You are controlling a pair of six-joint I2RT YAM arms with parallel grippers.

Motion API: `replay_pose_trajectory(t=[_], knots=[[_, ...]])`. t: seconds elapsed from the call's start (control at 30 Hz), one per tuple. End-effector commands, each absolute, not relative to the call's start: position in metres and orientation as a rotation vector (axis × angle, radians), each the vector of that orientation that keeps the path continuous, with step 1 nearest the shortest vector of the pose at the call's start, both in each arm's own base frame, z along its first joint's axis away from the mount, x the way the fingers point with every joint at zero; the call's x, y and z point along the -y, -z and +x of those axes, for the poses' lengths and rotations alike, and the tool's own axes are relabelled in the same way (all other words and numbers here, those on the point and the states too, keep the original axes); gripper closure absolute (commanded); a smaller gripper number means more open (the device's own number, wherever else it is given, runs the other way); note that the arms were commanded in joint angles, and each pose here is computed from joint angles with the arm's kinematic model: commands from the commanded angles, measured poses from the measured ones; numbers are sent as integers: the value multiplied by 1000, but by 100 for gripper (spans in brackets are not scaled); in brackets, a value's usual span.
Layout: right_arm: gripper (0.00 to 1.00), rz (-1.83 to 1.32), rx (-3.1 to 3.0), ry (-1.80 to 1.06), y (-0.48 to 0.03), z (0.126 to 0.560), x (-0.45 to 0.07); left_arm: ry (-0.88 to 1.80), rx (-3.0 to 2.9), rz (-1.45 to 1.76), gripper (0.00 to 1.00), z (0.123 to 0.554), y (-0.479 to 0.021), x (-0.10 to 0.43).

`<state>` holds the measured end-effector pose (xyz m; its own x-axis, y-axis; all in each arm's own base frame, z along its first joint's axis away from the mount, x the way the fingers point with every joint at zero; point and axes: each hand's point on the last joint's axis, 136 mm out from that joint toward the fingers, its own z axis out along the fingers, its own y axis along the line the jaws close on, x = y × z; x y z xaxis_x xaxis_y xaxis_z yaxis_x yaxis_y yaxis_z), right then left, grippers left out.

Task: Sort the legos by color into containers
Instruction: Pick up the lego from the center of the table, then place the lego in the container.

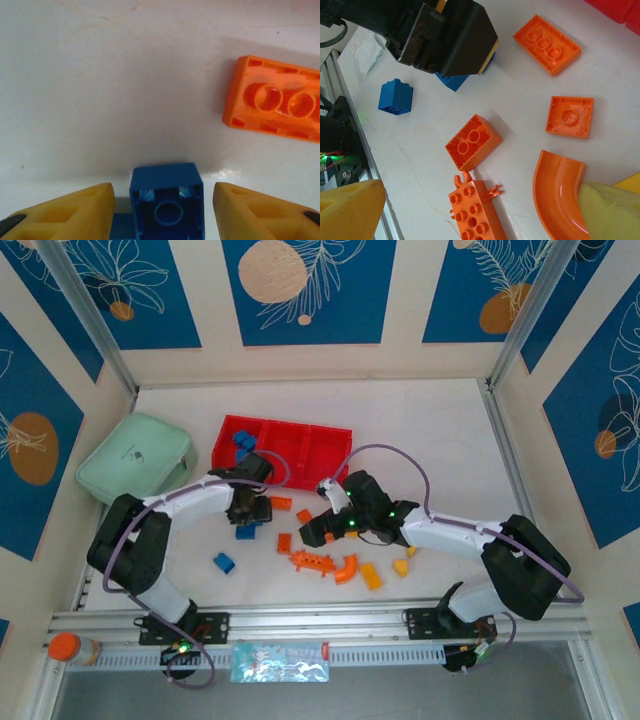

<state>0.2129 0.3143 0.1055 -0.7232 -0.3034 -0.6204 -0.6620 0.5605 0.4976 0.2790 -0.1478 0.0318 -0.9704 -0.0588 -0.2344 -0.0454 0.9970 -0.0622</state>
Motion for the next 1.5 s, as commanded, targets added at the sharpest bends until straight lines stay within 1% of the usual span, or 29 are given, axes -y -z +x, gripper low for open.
replay_pose_trajectory(t=[0.0,0.13,0.47,0.63,0.83,0.97,1.2,1.47], knots=[[1,-792,-2319,-1001,-99,215,-313,97,-2876,-63,49,291,-34,156],[1,-789,-2323,-1006,-98,216,-313,82,-2885,-66,56,289,-30,154],[1,-771,-2319,-1013,-101,217,-311,89,-2865,-60,70,284,-41,149],[1,-770,-2317,-1023,-114,216,-310,86,-2813,-57,71,286,-67,144],[1,-742,-2296,-1075,-134,217,-312,34,-2726,-66,71,295,-105,123],[1,-724,-2295,-1088,-147,221,-315,31,-2661,-85,71,313,-136,106],[1,-679,-2291,-1072,-159,231,-315,-16,-2589,-109,71,365,-172,85],[1,-660,-2299,-1071,-162,238,-316,-91,-2591,-145,70,428,-166,73]])
